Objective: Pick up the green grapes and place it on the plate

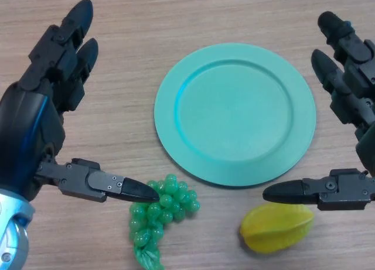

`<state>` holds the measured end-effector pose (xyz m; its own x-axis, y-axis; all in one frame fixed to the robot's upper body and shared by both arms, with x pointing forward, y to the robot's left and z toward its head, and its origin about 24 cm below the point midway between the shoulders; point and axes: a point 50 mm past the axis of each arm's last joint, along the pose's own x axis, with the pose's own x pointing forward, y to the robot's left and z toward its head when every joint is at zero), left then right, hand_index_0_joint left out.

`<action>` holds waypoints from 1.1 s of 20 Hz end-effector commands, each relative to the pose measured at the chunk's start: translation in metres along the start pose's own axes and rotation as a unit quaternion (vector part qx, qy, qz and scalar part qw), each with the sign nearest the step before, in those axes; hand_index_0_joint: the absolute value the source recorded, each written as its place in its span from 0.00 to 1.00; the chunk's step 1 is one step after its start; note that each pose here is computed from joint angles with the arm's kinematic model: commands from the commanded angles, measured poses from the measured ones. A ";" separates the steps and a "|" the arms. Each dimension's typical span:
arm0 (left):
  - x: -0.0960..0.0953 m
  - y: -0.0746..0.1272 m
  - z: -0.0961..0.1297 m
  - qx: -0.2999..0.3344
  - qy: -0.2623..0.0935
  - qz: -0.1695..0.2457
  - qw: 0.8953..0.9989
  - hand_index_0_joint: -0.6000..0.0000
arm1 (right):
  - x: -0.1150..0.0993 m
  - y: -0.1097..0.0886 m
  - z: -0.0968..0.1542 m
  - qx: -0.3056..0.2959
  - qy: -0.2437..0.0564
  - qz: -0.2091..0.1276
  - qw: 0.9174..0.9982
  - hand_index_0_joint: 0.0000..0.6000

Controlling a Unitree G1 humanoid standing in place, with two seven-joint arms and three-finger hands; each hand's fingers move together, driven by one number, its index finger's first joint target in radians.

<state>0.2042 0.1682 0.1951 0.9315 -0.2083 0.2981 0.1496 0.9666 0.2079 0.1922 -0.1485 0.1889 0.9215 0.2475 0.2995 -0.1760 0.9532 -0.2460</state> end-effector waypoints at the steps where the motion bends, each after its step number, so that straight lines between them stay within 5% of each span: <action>1: -0.006 0.009 0.026 0.036 -0.086 0.024 0.995 1.00 | -0.004 -0.001 0.030 -0.017 -0.112 -0.011 0.994 0.00; 9: -0.007 0.009 0.023 0.041 -0.082 0.021 0.996 1.00 | -0.004 0.002 0.029 -0.017 -0.112 -0.011 0.994 0.00; 11: -0.011 0.007 0.013 0.041 -0.058 0.021 0.997 1.00 | -0.004 0.003 0.029 -0.010 -0.109 -0.008 0.994 0.00; 12: -0.016 0.005 0.003 0.030 -0.016 0.009 0.999 1.00 | -0.002 0.004 0.028 -0.005 -0.106 -0.007 0.994 0.00; 16: -0.030 -0.002 -0.030 0.042 0.029 -0.002 0.999 1.00 | 0.003 0.006 0.028 -0.015 -0.113 -0.007 0.993 0.00; 22: -0.052 -0.009 -0.076 0.079 0.012 -0.007 0.997 1.00 | 0.004 0.009 0.029 -0.011 -0.125 -0.006 0.992 0.00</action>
<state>0.1844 0.1834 0.0830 0.9744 -0.2035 0.0959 0.1663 0.9385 0.3025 0.1979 -0.1353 0.1884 0.9096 0.2757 0.3109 -0.2015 0.9470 -0.2500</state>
